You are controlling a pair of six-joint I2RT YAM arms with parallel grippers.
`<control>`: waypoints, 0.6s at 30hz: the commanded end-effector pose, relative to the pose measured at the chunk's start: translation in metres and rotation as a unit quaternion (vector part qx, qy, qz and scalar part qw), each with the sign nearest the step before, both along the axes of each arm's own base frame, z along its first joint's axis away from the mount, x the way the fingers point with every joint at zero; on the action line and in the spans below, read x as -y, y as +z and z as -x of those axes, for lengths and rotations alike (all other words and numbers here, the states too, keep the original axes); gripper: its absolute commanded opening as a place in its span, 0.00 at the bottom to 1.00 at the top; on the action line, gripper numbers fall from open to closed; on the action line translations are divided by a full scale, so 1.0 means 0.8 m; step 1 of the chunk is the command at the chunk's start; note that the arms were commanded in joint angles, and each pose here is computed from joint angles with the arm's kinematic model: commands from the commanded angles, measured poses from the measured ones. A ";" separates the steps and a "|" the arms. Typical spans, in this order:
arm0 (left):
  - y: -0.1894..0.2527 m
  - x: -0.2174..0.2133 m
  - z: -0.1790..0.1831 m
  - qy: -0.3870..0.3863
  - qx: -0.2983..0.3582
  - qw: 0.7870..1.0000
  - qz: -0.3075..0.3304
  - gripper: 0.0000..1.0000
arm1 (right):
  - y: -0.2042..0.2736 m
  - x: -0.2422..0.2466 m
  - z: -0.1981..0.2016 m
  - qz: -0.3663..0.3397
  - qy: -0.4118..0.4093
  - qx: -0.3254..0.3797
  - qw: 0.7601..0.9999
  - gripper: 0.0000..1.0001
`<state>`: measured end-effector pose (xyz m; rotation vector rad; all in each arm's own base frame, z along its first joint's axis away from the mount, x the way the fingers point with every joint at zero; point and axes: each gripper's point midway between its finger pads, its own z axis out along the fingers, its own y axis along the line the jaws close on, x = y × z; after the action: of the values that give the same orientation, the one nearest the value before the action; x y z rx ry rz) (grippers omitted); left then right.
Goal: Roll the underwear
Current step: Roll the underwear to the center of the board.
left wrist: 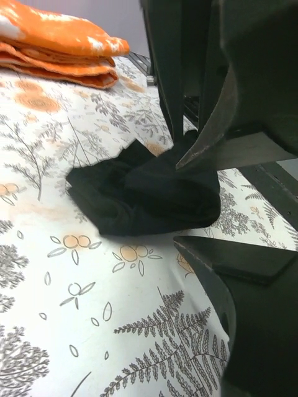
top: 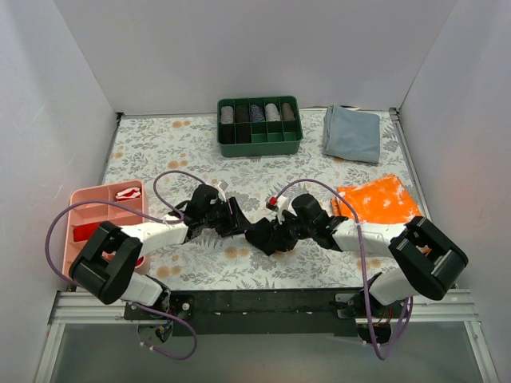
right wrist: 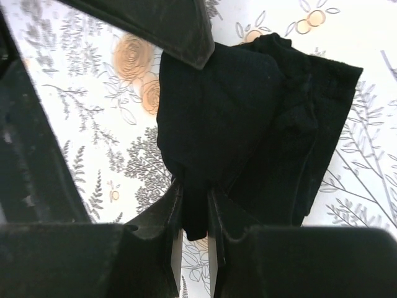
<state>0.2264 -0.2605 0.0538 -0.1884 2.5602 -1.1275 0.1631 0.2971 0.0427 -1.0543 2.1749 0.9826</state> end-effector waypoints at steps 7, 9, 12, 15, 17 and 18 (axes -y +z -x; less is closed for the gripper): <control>0.056 0.004 0.005 -0.019 0.096 0.992 0.076 0.58 | -0.021 0.008 0.043 -0.058 0.039 -0.156 0.985 0.18; 0.049 0.003 0.014 -0.027 0.095 0.992 0.084 0.58 | -0.023 0.011 0.041 -0.064 0.028 -0.176 0.982 0.18; 0.039 -0.002 0.021 -0.028 0.095 0.992 0.084 0.59 | -0.026 0.011 0.040 -0.077 0.017 -0.208 0.975 0.17; 0.036 -0.004 0.026 -0.029 0.099 0.991 0.087 0.60 | -0.033 0.013 0.040 -0.073 0.003 -0.229 0.971 0.17; 0.035 -0.006 0.031 -0.029 0.104 0.990 0.092 0.61 | -0.037 0.014 0.039 -0.072 -0.004 -0.240 0.968 0.16; 0.034 -0.008 0.033 -0.028 0.104 0.990 0.093 0.61 | -0.038 0.014 0.038 -0.072 -0.008 -0.243 0.967 0.16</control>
<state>0.2000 -0.2523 0.0639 -0.0896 2.3909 -1.2782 0.1508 0.2996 0.0375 -0.8752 2.2522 1.4782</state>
